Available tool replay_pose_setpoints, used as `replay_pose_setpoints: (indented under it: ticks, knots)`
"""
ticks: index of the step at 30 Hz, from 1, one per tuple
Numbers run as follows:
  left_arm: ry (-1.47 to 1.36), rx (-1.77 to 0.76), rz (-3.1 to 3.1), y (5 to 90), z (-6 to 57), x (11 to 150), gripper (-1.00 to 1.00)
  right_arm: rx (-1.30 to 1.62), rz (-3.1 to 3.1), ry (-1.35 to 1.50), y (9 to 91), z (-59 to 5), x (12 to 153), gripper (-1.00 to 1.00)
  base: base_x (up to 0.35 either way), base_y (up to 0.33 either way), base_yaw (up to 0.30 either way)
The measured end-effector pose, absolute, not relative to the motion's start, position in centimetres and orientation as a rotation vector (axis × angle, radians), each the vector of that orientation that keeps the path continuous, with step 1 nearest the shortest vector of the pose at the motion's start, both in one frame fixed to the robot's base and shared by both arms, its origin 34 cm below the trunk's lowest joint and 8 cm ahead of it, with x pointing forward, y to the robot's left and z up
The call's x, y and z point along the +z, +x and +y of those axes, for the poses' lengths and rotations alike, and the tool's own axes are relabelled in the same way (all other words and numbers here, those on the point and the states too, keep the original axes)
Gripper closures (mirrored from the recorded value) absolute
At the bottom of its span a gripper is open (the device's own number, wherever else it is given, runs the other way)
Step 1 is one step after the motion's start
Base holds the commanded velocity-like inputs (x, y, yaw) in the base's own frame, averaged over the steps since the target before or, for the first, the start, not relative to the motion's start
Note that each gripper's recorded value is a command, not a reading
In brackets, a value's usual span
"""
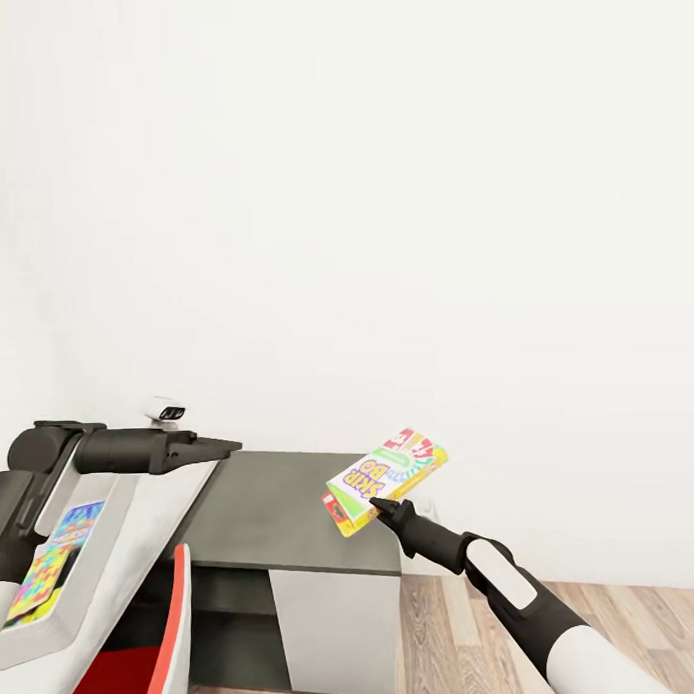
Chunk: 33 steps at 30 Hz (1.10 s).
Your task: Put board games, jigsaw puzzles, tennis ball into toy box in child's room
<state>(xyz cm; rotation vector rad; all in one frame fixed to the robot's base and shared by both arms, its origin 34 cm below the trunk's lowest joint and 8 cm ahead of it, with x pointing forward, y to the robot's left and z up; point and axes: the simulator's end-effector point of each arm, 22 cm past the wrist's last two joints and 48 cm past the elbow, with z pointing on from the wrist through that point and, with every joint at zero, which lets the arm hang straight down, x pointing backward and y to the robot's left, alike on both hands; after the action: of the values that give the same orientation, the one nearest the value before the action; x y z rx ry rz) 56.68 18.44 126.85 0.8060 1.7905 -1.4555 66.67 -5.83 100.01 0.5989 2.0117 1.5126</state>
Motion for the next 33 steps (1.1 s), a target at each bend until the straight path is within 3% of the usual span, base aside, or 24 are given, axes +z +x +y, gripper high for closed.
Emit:
replay_pose_setpoints:
  ticks: [11,33]
  knots:
    - [0.806,-1.455,1.791,56.68,18.45,126.85,-1.00,1.489,1.988,0.609,67.18,-6.23,100.14,1.00,0.000,0.000,0.024]
    - [0.805,-1.456,1.788,56.66,18.51,126.92,-1.00,1.466,1.972,0.610,67.54,-6.57,100.18,1.00,0.006,0.000,0.280]
